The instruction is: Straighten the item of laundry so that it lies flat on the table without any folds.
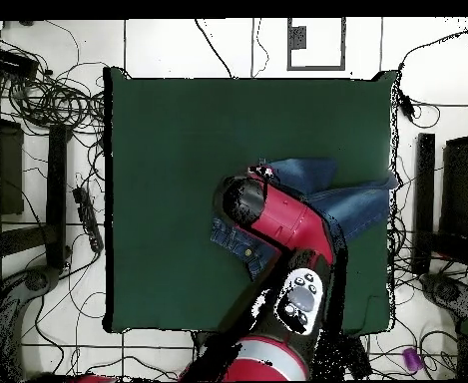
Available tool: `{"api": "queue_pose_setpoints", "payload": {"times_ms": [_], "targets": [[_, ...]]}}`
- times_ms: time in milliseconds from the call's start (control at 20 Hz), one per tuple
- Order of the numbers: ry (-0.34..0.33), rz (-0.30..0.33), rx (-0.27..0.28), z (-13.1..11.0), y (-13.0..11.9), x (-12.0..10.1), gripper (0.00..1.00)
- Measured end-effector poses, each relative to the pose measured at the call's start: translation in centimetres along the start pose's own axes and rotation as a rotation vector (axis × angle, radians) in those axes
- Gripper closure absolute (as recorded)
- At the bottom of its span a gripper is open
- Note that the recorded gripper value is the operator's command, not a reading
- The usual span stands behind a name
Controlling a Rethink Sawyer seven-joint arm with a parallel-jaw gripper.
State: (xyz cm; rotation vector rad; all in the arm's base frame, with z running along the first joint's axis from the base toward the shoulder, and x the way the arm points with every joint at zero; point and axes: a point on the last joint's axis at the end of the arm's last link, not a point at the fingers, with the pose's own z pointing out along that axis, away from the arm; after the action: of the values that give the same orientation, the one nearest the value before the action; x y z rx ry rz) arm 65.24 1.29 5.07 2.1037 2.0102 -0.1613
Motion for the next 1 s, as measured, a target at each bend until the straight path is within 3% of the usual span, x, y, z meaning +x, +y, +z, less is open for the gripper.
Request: {"api": "queue_pose_setpoints", "payload": {"times_ms": [300,750,1000], "targets": [[-0.076,-0.039,0.03,1.7,-1.4,0.4,0.0],[-0.16,-0.018,0.094,4.9,-3.7,-2.3,0.0],[-0.23,-0.031,0.088,5.1,-4.2,-3.1,0.0]]}}
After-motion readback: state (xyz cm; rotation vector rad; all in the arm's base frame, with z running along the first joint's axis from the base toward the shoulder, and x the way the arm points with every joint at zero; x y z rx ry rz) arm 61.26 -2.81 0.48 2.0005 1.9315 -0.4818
